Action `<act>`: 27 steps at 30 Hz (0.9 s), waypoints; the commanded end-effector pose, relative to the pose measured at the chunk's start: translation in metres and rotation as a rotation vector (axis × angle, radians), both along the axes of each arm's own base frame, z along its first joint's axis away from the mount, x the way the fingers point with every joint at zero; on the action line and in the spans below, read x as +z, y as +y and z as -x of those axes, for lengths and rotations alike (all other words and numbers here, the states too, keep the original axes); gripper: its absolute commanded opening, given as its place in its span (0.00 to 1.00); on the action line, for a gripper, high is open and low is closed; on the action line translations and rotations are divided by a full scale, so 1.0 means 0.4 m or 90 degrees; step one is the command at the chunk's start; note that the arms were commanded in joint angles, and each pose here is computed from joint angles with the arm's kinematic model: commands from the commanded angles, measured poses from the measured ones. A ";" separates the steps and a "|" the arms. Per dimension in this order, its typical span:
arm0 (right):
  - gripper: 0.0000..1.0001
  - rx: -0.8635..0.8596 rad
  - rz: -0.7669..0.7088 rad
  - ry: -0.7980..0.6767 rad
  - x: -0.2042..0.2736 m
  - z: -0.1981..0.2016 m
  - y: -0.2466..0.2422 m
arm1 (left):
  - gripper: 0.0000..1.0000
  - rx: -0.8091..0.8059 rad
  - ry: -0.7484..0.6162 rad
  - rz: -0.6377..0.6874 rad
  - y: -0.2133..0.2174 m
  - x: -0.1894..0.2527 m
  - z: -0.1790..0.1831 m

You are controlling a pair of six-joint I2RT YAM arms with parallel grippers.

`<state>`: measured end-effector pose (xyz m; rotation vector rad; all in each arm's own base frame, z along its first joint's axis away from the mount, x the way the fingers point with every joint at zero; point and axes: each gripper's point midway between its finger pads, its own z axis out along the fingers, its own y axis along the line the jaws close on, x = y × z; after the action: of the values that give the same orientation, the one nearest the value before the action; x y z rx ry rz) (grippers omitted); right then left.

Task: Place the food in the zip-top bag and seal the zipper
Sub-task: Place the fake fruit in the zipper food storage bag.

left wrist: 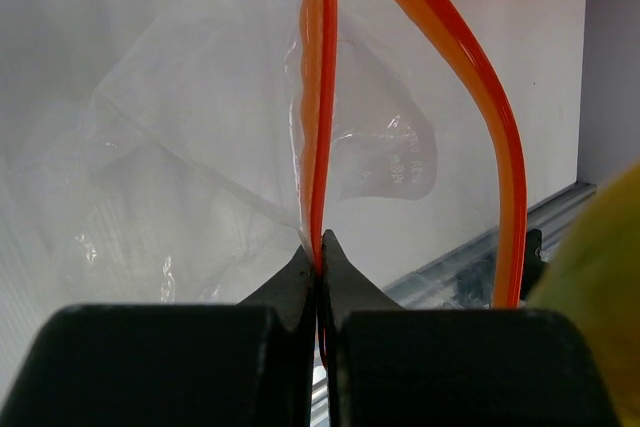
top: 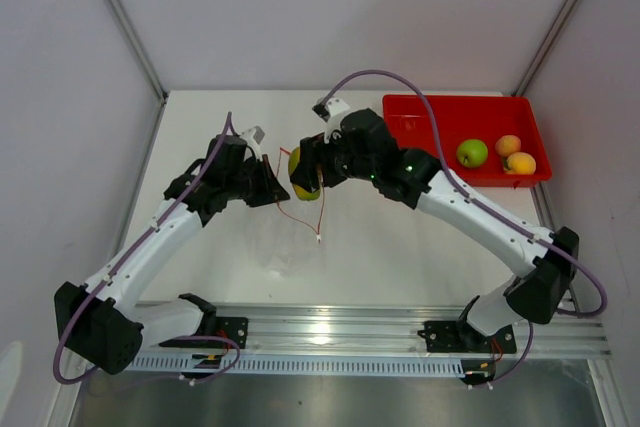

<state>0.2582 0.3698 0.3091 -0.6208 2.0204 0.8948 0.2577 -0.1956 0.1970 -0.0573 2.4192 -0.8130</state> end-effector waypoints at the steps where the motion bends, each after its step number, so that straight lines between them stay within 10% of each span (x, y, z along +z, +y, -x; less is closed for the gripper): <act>1: 0.10 -0.001 0.002 -0.028 0.017 -0.022 0.028 | 0.01 -0.023 -0.029 0.021 -0.017 0.053 -0.002; 16: 0.80 -0.025 0.050 -0.031 -0.022 -0.038 0.046 | 0.01 -0.031 -0.028 0.032 -0.023 0.053 0.006; 17: 0.99 -0.026 0.053 -0.030 -0.025 -0.038 0.044 | 0.01 -0.030 -0.028 0.031 -0.022 0.053 0.005; 27: 0.99 -0.169 0.048 -0.077 0.049 -0.083 -0.048 | 0.01 -0.029 -0.031 0.031 -0.020 0.053 0.007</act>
<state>0.2826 0.3730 0.2753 -0.5715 2.0928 0.6558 0.2541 -0.1993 0.1986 -0.0414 2.4250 -0.8467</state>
